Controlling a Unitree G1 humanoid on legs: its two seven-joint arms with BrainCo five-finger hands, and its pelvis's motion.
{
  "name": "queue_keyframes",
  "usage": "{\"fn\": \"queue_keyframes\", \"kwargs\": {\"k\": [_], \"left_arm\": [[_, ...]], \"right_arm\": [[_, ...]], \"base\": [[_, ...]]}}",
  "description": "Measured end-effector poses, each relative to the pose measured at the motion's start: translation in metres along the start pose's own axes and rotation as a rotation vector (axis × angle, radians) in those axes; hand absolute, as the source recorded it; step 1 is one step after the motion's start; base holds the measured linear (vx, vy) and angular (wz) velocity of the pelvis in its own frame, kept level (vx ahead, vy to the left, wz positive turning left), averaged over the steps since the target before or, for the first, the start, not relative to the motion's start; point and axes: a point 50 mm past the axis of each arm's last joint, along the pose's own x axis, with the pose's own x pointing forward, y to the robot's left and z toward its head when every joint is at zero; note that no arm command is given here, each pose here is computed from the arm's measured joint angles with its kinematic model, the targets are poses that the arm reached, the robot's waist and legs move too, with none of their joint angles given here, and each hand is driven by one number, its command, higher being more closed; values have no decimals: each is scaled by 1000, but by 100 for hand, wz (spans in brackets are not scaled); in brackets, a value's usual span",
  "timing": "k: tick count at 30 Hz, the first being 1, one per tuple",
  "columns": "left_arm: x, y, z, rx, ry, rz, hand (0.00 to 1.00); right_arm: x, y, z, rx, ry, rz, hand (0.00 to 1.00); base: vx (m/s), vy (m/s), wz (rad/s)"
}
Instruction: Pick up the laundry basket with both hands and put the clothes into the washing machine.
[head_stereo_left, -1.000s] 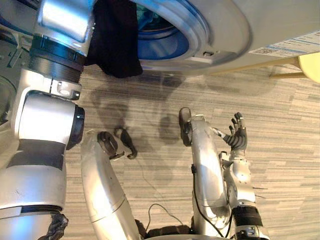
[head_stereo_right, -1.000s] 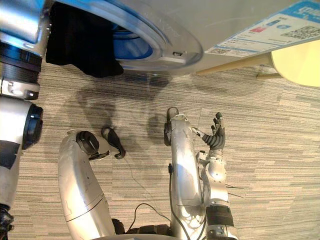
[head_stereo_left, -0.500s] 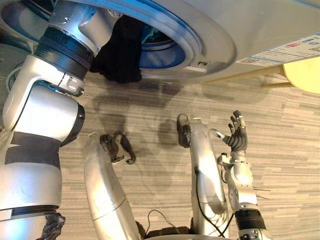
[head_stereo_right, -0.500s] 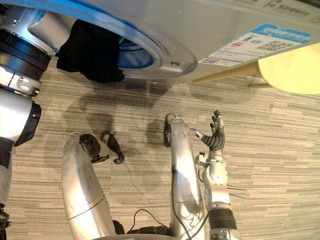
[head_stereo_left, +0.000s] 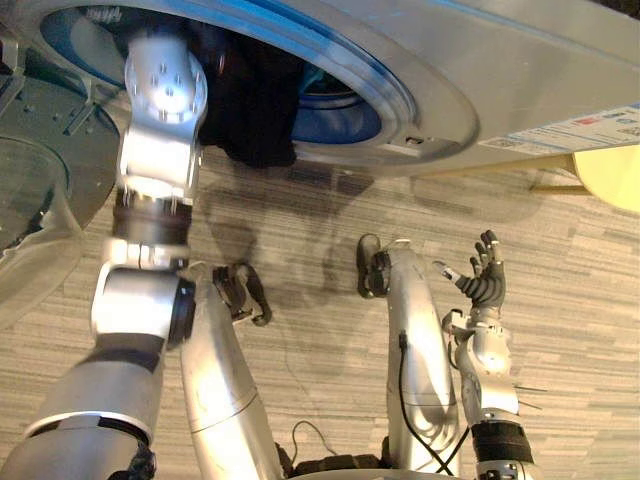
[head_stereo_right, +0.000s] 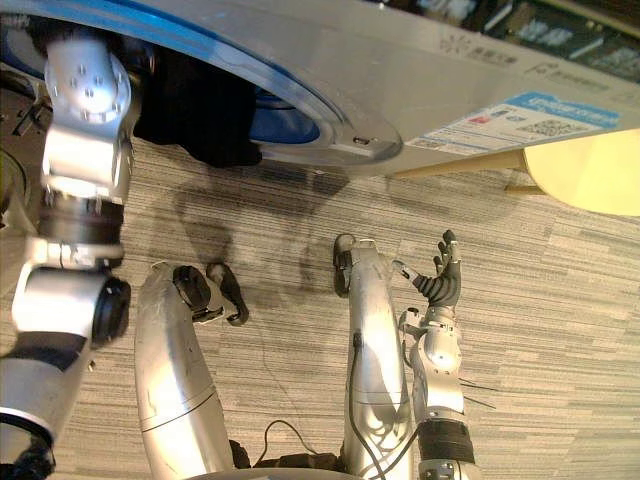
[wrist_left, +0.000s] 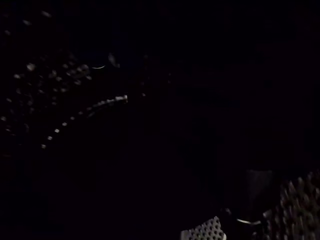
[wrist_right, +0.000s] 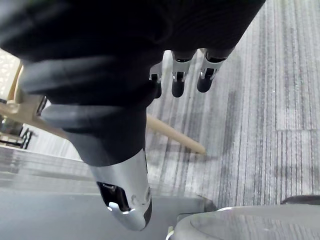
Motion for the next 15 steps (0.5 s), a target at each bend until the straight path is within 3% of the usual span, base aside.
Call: {"fn": "queue_keyframes", "kwargs": {"k": [5,15], "left_arm": [[-67,-4,-31,-118,188,24,0],[-94,3,-43,-111,261,46,0]], "right_arm": [[-2,9,1,-4,3,6,0],[-2,10,1,-27,-1,12,0]], "base": [[23,-47,9],[26,-49,3]]}}
